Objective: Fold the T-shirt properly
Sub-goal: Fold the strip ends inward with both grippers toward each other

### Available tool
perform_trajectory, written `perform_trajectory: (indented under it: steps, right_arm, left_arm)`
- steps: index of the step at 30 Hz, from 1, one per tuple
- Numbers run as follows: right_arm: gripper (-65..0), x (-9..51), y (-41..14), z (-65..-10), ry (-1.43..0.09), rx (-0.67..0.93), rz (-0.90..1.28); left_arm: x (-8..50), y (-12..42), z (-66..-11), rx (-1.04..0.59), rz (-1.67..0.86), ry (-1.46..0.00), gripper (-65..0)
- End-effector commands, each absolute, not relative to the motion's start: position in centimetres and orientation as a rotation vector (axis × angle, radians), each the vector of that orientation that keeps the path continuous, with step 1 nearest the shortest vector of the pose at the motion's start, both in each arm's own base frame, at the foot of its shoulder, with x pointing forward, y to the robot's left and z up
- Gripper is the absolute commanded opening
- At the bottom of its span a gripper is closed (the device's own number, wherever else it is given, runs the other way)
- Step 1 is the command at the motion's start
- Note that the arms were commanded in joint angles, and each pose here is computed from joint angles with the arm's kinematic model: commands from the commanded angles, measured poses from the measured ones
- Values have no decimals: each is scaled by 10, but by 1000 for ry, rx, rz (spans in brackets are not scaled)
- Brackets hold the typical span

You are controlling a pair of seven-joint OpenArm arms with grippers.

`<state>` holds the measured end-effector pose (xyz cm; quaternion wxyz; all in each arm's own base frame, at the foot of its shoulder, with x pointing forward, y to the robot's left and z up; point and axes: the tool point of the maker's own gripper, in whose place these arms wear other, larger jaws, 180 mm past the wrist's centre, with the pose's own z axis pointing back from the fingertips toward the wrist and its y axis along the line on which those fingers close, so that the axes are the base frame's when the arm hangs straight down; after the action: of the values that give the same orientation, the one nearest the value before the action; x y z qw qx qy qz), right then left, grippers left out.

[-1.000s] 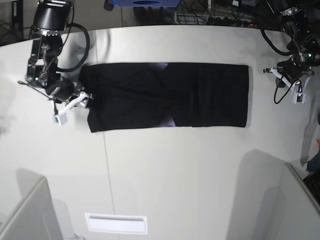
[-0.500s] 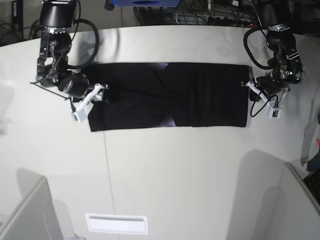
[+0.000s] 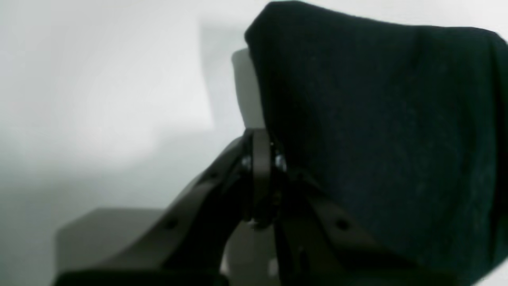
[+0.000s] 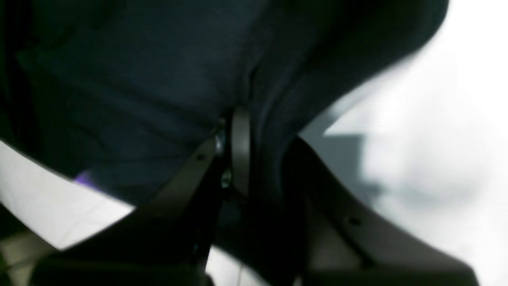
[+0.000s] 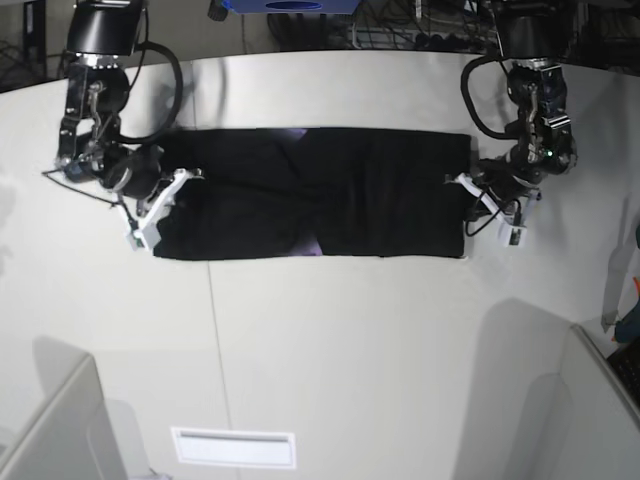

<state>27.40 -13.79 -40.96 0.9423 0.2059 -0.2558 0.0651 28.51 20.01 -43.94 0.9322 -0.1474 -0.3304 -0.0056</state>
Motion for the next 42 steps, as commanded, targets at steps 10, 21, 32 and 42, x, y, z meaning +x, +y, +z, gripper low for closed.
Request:
perform_trajectory:
  steps: [10,21,32,42]
  right_arm:
    - [-650,268,-21,-343,-606,580,237]
    - [-650,254,69,-320,-552,767,190]
    - [-650,250,119,-331,-493,818,186]
    - [-650,260,128,-332,-498,820,187]
  left_arm:
    - [273,151,-449,-328,-136,-570,-650]
    - [255,169,-442,-273,-177,-568,-650]
    - [241,179,-444,-249,-195,-546,-650]
    - [240,179,-445,-250,-194,-543,-650]
